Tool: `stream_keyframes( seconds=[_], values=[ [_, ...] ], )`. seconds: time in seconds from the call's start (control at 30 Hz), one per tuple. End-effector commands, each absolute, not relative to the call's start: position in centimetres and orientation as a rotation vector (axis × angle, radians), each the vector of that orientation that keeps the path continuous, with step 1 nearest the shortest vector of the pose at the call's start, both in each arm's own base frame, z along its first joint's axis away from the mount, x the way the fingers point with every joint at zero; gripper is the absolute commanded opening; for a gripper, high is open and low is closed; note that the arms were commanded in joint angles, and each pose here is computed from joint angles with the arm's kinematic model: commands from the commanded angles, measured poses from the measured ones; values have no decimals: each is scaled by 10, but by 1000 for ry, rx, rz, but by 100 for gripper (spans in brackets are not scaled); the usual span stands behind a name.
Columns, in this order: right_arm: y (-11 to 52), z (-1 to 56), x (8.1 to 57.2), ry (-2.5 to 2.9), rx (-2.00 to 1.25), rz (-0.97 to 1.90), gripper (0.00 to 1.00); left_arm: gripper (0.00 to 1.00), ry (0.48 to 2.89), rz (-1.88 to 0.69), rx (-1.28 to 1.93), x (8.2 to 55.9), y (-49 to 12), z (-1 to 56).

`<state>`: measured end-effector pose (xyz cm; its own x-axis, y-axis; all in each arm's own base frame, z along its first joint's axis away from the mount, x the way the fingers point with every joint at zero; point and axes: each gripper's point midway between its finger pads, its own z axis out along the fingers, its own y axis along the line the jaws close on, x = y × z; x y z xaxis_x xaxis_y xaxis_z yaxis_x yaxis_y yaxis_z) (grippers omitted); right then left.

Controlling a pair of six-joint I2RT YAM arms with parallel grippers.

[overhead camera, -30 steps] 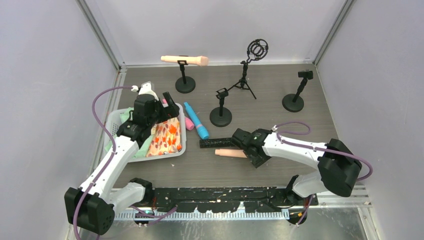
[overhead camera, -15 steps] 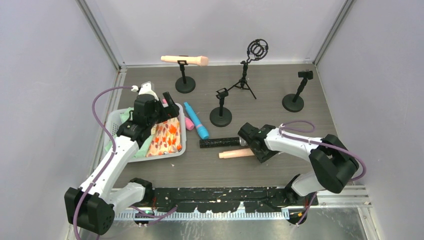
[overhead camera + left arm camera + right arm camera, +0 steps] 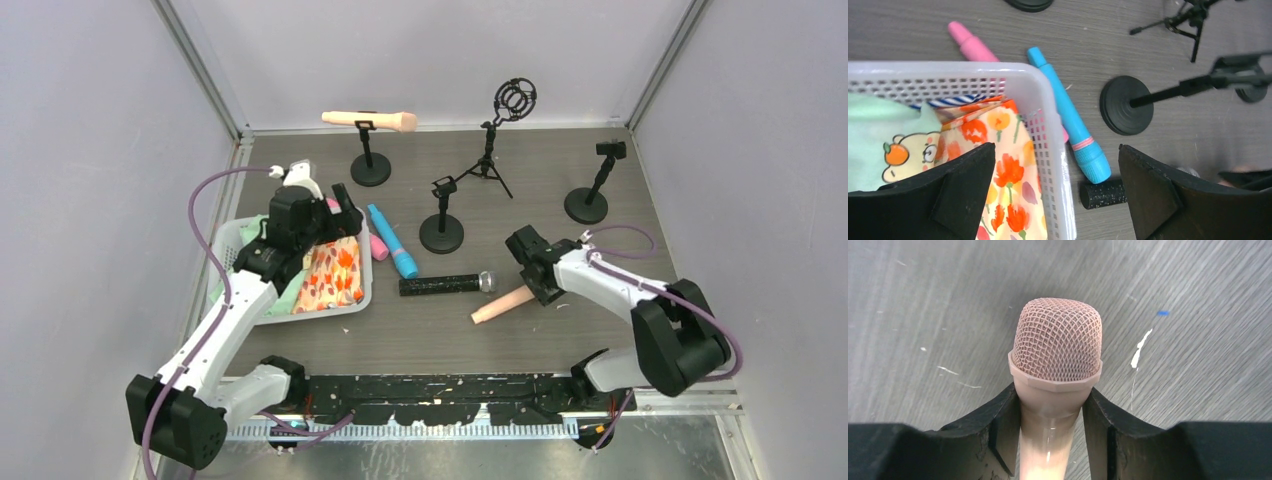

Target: Attach the microphones to the stand

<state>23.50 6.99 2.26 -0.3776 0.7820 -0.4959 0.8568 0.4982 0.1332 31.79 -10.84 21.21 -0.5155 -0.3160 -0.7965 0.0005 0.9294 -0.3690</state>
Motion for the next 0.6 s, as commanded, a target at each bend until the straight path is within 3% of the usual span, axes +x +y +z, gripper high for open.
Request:
stream_keyframes(
  seconds=[0.0,0.27,0.57],
  values=[
    [51,80,265,2096,1147,-181,1,94,1960,-428,8,316,-143,261],
    [50,201,300,1826,867,54,1,95,1831,-654,186,301,-211,288],
    [134,315,317,1719,480,599,1,96,1611,-766,410,286,-281,333]
  ],
)
